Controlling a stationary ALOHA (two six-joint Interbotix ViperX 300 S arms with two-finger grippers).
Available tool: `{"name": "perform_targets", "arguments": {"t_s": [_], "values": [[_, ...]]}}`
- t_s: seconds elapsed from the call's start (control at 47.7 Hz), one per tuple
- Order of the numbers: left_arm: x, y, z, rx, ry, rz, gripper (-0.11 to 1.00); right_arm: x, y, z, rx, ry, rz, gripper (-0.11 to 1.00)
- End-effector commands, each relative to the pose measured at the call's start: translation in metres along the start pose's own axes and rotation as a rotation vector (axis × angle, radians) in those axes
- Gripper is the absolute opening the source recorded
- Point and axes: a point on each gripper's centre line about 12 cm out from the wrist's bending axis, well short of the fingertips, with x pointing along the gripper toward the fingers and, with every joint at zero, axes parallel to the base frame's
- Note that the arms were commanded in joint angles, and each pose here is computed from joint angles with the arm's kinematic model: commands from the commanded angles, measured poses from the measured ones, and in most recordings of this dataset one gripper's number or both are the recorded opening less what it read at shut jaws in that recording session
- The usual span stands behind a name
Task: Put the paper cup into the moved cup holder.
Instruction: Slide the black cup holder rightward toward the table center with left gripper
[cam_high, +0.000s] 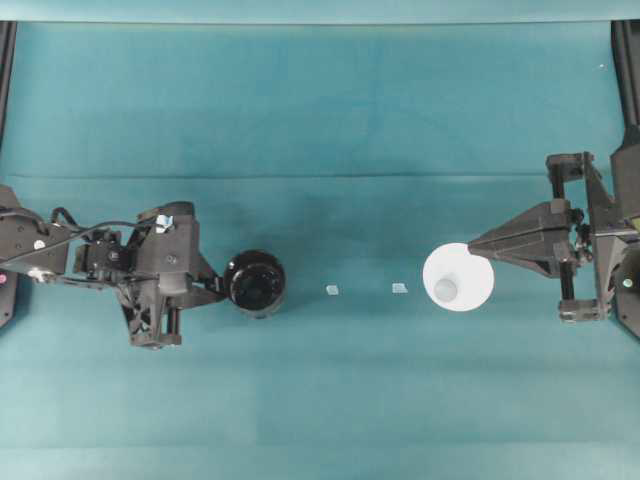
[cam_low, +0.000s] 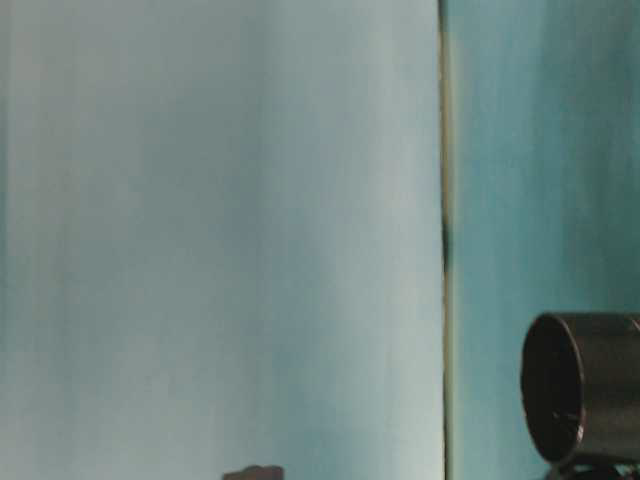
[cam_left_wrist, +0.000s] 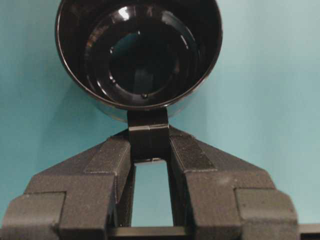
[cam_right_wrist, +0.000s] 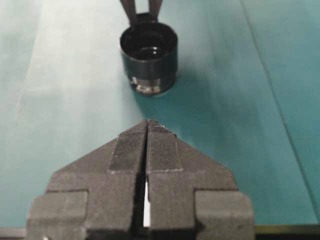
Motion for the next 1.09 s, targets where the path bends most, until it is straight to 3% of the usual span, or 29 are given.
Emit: {"name": "perform_targets", "arguments": {"t_s": [0.0, 0.252, 0.503, 0.818, 1.07], "values": [[-0.001, 0.001, 0.016, 0.014, -0.046, 0.002, 0.18, 0.001, 0.001, 0.008, 0.011, -0.022, 0.001, -0.02], [0.0, 0.004, 0.039, 0.072, -0.098, 0.013, 0.18, 0.001, 0.001, 0.008, 0.011, -0.02, 0.001, -0.02], [0.006, 0.011, 0.057, 0.07, -0.13, 0.03, 0.18, 0.001, 0.0, 0.008, 0.011, -0.018, 0.001, -0.02], [0.023, 0.011, 0.078, 0.103, -0.156, 0.033, 0.18, 0.001, 0.0, 0.006, 0.01, 0.0, -0.001, -0.02], [0.034, 0.011, 0.08, 0.101, -0.165, 0.032, 0.18, 0.001, 0.0, 0.006, 0.01, 0.001, -0.001, -0.02]]}}
